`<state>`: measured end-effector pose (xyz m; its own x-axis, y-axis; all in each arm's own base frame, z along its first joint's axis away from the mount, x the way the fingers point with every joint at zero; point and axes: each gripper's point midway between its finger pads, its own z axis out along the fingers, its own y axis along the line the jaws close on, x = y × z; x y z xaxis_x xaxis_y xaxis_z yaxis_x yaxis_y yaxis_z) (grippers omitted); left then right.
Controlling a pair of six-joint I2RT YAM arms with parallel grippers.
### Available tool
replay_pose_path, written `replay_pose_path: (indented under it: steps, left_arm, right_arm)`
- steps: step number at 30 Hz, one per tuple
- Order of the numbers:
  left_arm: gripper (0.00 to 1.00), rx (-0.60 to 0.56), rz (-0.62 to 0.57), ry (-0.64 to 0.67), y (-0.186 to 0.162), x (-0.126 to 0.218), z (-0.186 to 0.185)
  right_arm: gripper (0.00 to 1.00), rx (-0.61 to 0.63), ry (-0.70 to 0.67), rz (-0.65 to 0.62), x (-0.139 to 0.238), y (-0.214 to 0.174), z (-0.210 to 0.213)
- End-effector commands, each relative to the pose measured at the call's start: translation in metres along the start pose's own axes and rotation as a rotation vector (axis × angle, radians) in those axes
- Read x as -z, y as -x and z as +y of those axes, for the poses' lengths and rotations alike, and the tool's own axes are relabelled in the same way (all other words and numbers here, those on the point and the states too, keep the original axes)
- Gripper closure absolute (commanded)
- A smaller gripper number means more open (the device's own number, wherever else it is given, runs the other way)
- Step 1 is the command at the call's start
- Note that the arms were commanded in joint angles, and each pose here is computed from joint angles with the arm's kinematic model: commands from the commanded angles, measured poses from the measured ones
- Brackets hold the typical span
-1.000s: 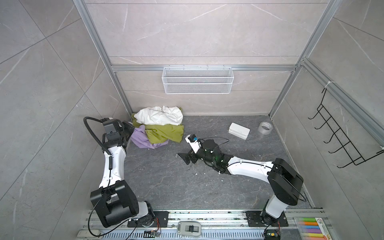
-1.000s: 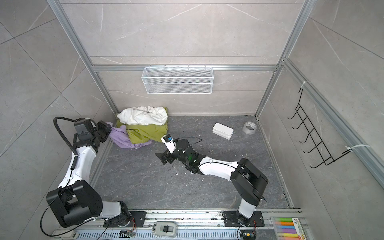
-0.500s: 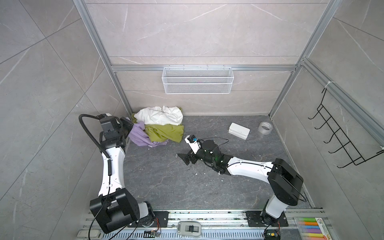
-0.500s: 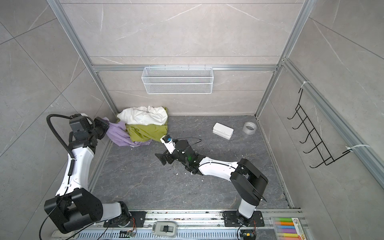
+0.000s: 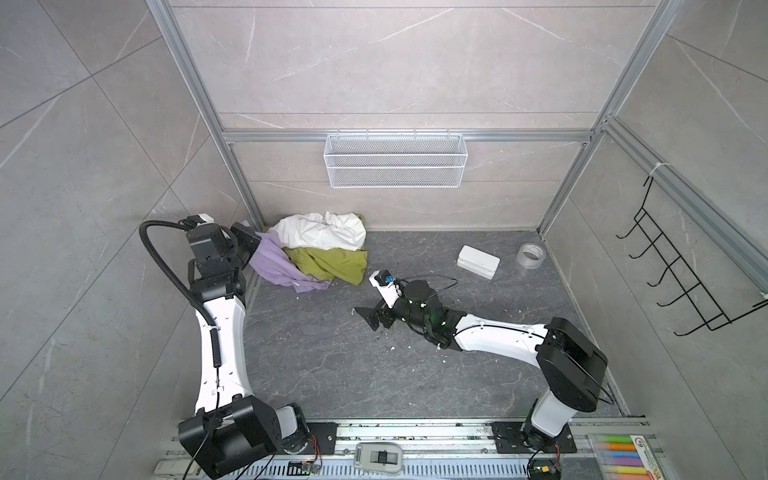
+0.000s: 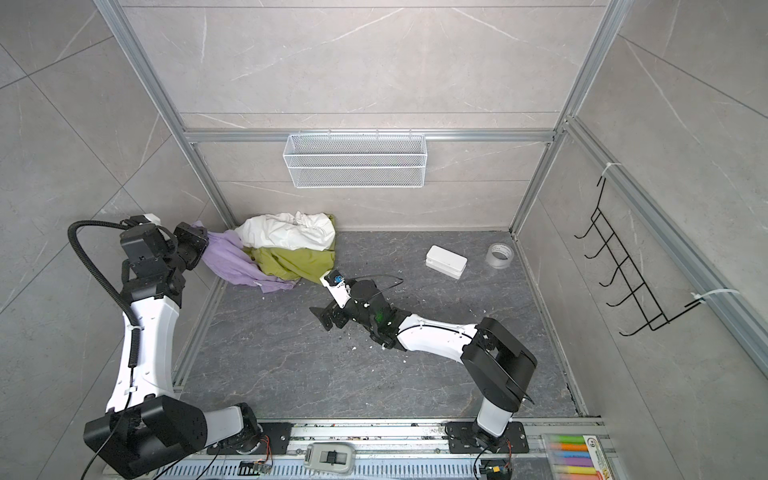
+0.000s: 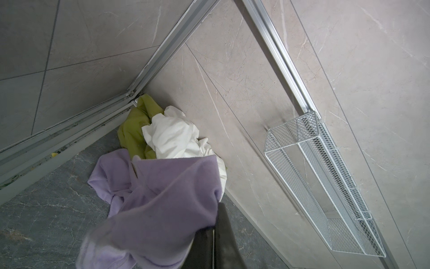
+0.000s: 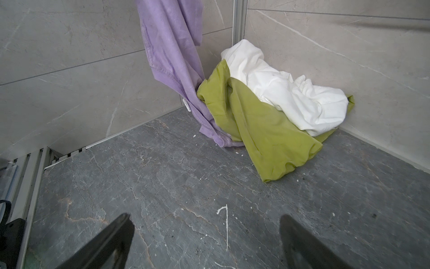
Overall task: Pick out a specific cloth from the pile
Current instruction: 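Lift the lavender cloth up and out of the pile with the left gripper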
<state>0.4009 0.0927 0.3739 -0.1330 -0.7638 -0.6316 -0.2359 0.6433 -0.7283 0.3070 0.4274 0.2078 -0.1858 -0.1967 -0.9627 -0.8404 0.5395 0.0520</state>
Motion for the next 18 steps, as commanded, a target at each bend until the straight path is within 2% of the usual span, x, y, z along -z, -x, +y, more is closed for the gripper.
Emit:
replay_pose_path:
  steps: [1,18]
  left_arm:
    - [1.0,-0.032,-0.076,-0.097,0.025,0.025,-0.038]
    - [1.0,-0.003,-0.092,-0.177,0.035,0.052,-0.069]
  right_arm:
    - [0.0,0.02,-0.001,-0.025,0.007,0.01,0.003]
    - [0.0,0.032,0.026,-0.047,0.003,0.016,0.01]
